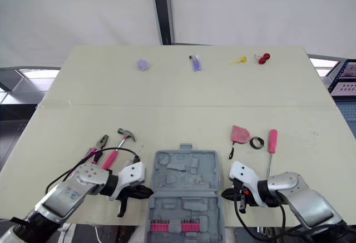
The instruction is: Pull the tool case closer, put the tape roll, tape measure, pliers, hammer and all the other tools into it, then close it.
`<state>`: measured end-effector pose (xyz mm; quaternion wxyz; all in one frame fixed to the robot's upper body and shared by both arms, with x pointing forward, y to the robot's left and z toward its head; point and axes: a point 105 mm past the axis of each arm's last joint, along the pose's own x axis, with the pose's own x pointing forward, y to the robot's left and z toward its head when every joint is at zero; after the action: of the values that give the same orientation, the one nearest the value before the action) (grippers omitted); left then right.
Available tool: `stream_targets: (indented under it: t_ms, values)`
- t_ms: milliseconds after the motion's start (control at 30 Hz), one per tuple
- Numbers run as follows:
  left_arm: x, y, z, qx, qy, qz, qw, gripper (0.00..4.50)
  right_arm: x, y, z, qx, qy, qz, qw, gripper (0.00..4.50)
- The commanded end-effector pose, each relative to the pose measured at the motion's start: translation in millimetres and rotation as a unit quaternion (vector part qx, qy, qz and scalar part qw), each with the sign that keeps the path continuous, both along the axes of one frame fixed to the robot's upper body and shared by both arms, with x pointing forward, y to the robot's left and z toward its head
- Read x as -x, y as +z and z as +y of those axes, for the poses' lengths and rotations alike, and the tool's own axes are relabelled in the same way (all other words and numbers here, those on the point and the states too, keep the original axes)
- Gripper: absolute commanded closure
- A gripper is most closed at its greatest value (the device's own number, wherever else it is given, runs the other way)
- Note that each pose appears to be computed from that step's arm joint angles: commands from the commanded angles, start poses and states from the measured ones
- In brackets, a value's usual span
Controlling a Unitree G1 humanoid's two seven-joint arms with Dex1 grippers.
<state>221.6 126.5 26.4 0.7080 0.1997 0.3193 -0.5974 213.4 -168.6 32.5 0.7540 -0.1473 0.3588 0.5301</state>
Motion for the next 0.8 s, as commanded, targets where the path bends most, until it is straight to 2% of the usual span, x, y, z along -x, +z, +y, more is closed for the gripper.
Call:
stream_targets:
  t_ms: [33, 800]
  values:
    - [0.4, -8.4, 2.0, -0.007, 0.012, 0.007, 1.000, 4.50, 0.1, 7.4, 8.2, -0.013, 0.014, -0.013, 1.000, 4.48]
    - [0.7, -9.3, 2.1, -0.006, 0.008, 0.008, 1.000, 4.50, 0.5, 5.7, 8.3, -0.012, 0.011, -0.011, 1.000, 4.48]
